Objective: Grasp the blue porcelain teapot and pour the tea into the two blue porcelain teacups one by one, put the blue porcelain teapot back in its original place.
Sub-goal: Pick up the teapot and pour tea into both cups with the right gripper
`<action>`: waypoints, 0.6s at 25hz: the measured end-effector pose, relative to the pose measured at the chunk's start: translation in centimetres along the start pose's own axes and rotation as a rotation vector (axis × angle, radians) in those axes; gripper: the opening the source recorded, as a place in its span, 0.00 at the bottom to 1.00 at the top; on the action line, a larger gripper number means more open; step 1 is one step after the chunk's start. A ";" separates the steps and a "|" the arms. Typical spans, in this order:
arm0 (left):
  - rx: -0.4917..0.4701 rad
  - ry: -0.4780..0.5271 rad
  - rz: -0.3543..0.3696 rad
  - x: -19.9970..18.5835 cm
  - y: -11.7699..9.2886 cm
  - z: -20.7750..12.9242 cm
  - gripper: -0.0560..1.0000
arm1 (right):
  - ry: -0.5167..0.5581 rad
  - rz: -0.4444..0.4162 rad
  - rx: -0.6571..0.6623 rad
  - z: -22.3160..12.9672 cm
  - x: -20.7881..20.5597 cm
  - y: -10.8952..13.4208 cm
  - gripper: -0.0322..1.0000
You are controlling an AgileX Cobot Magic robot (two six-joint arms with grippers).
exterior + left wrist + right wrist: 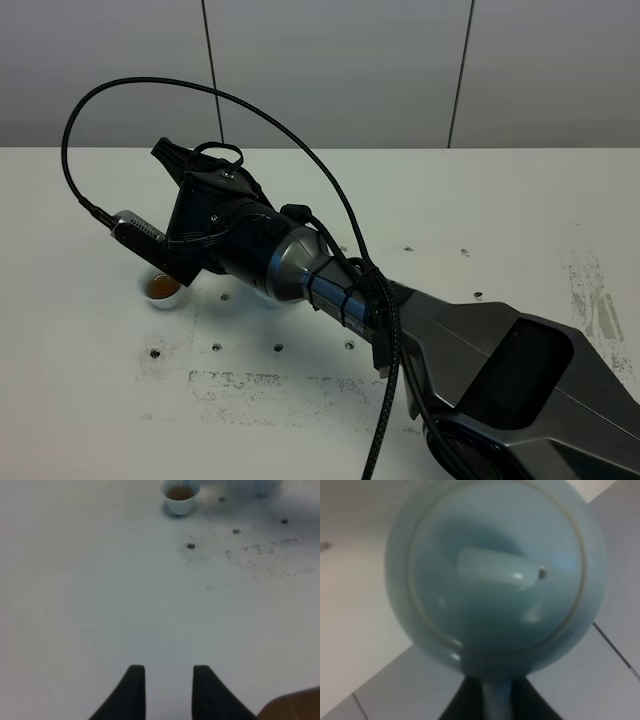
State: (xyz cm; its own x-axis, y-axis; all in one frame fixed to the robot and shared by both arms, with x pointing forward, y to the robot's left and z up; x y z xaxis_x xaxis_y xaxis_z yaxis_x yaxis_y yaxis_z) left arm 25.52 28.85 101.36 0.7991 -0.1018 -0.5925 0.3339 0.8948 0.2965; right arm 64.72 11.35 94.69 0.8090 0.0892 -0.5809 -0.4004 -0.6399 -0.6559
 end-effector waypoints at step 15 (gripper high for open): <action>0.000 0.000 0.000 0.0 0.0 0.0 0.33 | -0.015 0.002 0.020 0.0 -0.2 -0.1 0.09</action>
State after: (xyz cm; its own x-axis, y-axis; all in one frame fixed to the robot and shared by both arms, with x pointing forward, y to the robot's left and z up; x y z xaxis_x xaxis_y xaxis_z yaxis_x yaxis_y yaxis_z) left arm 25.52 28.85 101.36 0.7991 -0.1018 -0.5925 0.3339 0.8948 0.2965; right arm 64.59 11.43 94.83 0.8017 0.0992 -0.5894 -0.4107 -0.6250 -0.6639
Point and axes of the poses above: a point on each arm's last joint axis where the gripper is mounted, x pointing out along that axis toward the gripper, y along the wrist's bending axis when the last joint is at zero, z = x × y, the point moved 3 cm from there along x, pointing out along that axis toward the gripper, and after that the axes turned 12 degrees about x, right-handed, at the moved point
